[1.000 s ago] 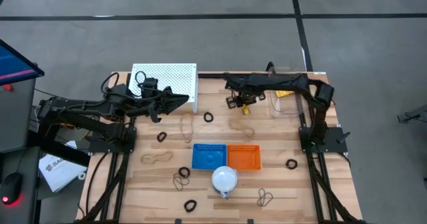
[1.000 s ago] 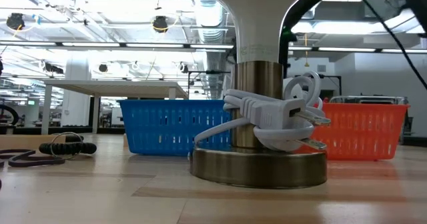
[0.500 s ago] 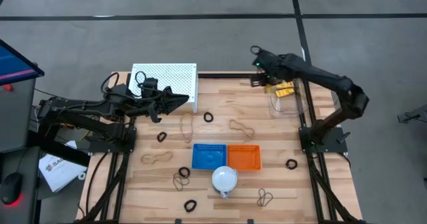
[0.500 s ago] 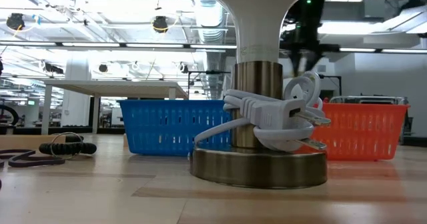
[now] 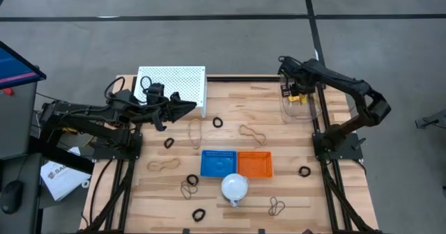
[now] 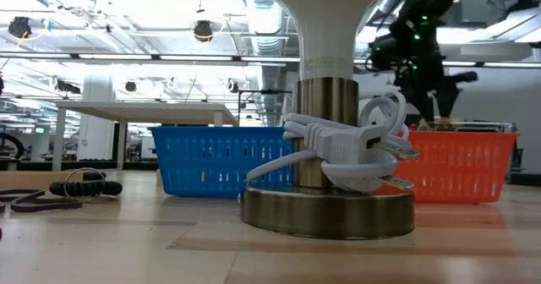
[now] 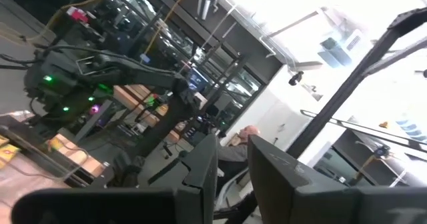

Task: Pick & Place Office Desk Supplies
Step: Put the yellow crayon box into the transparent bin, then put the top right brown rubber band into the orange basket

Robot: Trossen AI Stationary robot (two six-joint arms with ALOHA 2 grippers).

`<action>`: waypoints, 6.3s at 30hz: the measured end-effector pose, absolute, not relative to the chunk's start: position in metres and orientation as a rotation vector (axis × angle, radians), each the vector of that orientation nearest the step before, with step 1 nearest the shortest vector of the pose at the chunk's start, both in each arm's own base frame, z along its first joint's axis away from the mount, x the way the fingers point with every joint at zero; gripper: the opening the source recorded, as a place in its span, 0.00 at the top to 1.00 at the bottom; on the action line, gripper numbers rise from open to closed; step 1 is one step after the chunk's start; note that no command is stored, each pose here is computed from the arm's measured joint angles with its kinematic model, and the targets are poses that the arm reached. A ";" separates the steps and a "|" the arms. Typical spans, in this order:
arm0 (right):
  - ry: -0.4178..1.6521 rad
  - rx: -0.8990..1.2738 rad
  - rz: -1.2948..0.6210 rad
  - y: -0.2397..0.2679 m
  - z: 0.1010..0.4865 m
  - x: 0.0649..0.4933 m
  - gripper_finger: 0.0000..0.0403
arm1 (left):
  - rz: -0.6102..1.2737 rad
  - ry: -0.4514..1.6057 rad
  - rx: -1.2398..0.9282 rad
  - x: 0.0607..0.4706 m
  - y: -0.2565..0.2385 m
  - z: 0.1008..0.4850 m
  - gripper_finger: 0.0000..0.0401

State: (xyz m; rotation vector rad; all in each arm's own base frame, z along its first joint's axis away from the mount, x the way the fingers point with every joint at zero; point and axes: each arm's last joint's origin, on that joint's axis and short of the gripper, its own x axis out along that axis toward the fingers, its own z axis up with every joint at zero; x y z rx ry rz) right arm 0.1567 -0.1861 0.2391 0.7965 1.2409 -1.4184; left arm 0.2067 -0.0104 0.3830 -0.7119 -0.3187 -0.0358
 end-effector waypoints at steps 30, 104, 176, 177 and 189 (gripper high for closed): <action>0.529 0.765 -0.793 -0.074 0.321 0.160 0.34 | -0.042 -0.222 -0.712 0.209 -0.015 0.375 0.81; 1.400 0.411 -0.629 -0.035 0.148 0.310 0.96 | -0.100 0.100 -0.719 0.199 -0.070 0.348 0.81; 1.087 0.985 -0.394 0.090 0.266 0.266 1.00 | 0.015 0.073 -0.690 0.206 -0.044 0.347 0.81; 1.103 0.977 -0.397 0.091 0.262 0.267 1.00 | 0.014 0.073 -0.690 0.206 -0.044 0.347 0.81; 1.181 0.925 -0.418 0.084 0.235 0.288 1.00 | -0.012 0.082 -0.691 0.206 -0.045 0.347 0.81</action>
